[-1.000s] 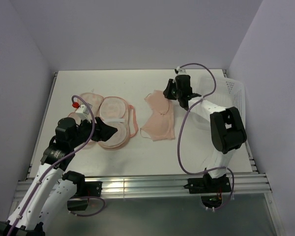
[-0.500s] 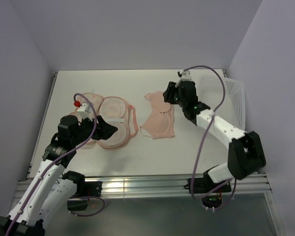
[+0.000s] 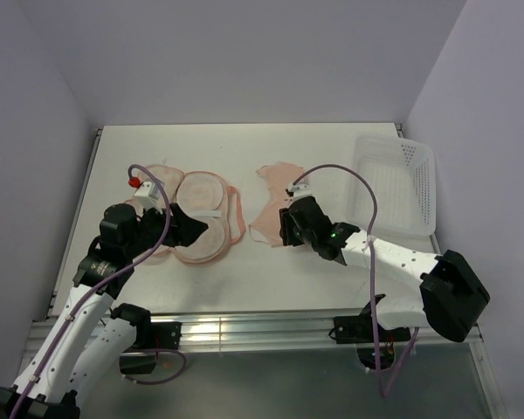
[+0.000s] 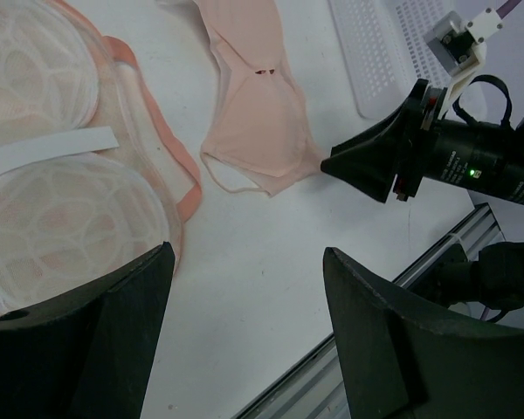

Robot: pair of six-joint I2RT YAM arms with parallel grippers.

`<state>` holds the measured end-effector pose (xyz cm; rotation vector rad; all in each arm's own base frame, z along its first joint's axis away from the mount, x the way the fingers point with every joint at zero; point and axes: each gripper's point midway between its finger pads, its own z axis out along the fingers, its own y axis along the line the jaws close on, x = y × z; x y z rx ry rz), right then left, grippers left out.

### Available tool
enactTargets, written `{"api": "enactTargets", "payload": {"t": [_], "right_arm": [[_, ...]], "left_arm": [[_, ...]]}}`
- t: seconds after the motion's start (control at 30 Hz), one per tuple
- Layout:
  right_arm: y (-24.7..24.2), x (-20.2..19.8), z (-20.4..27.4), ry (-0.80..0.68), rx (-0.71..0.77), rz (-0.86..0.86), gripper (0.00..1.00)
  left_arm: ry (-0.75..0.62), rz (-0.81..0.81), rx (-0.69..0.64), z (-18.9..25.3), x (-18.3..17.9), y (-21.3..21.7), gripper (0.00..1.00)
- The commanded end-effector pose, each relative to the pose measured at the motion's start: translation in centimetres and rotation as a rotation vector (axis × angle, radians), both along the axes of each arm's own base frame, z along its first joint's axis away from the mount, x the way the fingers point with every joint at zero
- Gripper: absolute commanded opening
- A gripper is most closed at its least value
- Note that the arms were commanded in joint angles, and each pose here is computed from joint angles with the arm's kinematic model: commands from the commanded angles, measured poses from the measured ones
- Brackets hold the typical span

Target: Place the bra in the laundry bag and zip it closed

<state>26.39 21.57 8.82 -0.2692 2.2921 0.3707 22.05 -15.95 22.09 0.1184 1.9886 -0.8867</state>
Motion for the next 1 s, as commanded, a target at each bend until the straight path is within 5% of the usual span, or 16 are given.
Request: {"api": "enactTargets", "payload": {"t": [0.0,0.53,0.97], "right_arm": [[-0.1,-1.3,-0.1,0.016,-0.050,0.021,0.48],[1.5,-1.2,-3.9,0.155,-0.252,0.143,0.61],[1.3,-0.7,-6.7,0.234,-0.359,0.118,0.53]], "left_arm": [[-0.077,-0.012,-0.015,2.3,0.2,-0.2,0.76],[-0.076,-0.008,-0.011,2.3,0.3,-0.1,0.76],[-0.075,-0.020,-0.010,2.3,0.3,-0.3,0.76]]}}
